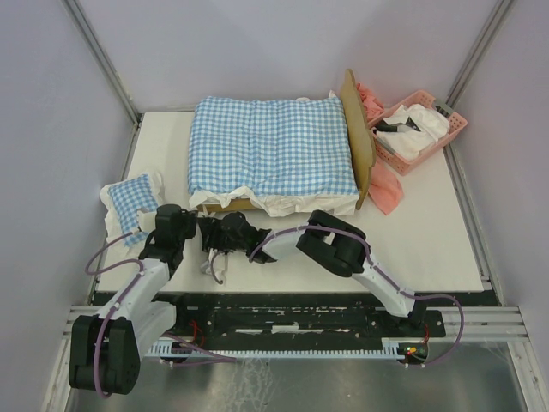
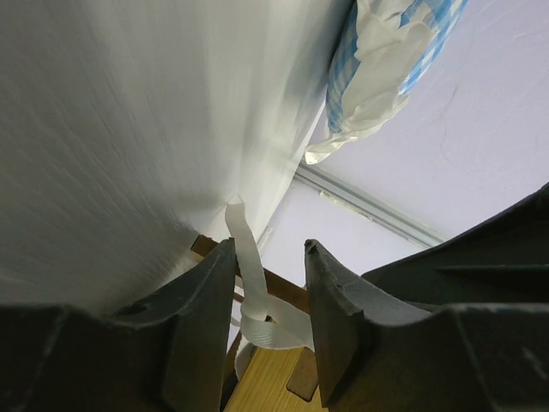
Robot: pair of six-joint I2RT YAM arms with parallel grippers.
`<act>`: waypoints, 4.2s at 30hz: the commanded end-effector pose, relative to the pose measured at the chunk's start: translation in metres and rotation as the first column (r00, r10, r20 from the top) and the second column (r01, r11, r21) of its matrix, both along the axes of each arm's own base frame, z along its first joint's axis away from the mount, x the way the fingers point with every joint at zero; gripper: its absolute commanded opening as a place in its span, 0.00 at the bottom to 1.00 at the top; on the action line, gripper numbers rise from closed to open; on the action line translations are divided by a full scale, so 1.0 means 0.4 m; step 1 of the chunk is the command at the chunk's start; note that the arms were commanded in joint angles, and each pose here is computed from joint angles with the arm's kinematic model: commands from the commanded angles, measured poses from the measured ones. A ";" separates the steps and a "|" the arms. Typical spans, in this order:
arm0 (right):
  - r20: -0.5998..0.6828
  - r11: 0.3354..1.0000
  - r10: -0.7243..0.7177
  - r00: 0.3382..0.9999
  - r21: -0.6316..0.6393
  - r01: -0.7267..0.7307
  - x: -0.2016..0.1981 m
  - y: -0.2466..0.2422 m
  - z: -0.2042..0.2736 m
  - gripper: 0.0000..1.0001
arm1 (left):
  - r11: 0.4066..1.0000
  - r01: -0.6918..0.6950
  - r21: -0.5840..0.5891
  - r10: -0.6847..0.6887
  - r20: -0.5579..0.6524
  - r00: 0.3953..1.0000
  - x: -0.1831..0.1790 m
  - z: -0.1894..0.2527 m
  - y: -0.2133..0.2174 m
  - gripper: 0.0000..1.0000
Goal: Set up the pet bed
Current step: Tie the ropes to the bed frame.
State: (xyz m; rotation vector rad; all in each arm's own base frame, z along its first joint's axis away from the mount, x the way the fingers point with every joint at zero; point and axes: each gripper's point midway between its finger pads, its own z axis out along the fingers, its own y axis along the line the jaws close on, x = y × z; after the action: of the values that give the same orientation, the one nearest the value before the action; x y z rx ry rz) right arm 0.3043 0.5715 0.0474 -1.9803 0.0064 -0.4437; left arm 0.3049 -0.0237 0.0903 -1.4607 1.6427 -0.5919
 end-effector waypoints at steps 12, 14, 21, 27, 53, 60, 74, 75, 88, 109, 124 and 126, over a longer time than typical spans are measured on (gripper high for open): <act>0.045 0.975 -0.194 0.980 -0.106 0.198 0.089 -0.036 -0.059 0.09 | 1.000 -0.003 -0.011 0.004 0.073 0.997 0.036 0.069 0.000 0.03; 0.035 0.975 -0.195 0.980 -0.101 0.197 0.087 -0.037 -0.056 0.02 | 1.000 -0.004 -0.012 0.005 0.075 0.997 0.037 0.072 -0.001 0.03; 0.016 0.983 -0.171 0.985 -0.071 0.172 0.067 -0.053 -0.060 0.02 | 0.999 -0.020 0.042 0.016 0.108 0.994 0.043 0.104 0.018 0.03; 0.001 0.987 -0.139 0.990 -0.079 0.139 0.045 -0.067 -0.061 0.02 | 0.994 -0.042 0.099 0.027 0.147 0.989 0.047 0.140 0.039 0.03; -0.182 0.988 -0.142 0.973 0.039 0.151 0.029 -0.085 -0.033 0.02 | 0.966 -0.107 0.234 0.029 0.312 0.950 0.056 0.300 0.082 0.03; -0.290 0.967 -0.110 0.951 0.188 0.169 0.024 -0.089 0.047 0.02 | 0.963 -0.094 0.255 0.029 0.245 0.969 0.048 0.267 0.085 0.03; -0.632 0.858 0.083 0.771 0.438 0.267 0.039 -0.111 0.206 0.02 | 0.918 -0.147 0.369 0.132 0.064 0.989 -0.015 0.156 0.155 0.03; -0.646 0.849 0.090 0.758 0.447 0.280 0.043 -0.110 0.215 0.02 | 0.916 -0.145 0.374 0.133 0.059 0.989 -0.015 0.151 0.157 0.03; -0.758 0.729 0.198 0.621 0.537 0.423 0.113 -0.142 0.295 0.02 | 0.887 -0.247 0.389 0.283 -0.038 0.958 -0.046 0.058 0.223 0.03; -0.781 0.496 0.350 0.518 0.623 0.604 0.177 -0.191 0.349 0.02 | 0.862 -0.354 0.362 0.432 -0.161 0.887 -0.113 -0.068 0.253 0.03; -0.814 0.852 0.261 0.518 0.447 0.273 -0.019 -0.176 0.212 0.35 | 0.916 -0.262 0.305 0.329 -0.193 0.924 -0.079 -0.048 0.204 0.45; -0.833 0.882 0.244 0.497 0.404 0.244 -0.060 -0.193 0.220 0.39 | 0.904 -0.266 0.335 0.339 -0.182 0.923 -0.084 -0.013 0.216 0.48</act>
State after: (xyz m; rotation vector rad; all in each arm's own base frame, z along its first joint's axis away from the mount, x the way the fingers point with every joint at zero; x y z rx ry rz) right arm 0.3117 0.4990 0.0932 -1.4045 0.8769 0.5588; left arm 0.2693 0.0521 0.0534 -1.5752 1.6072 -0.0210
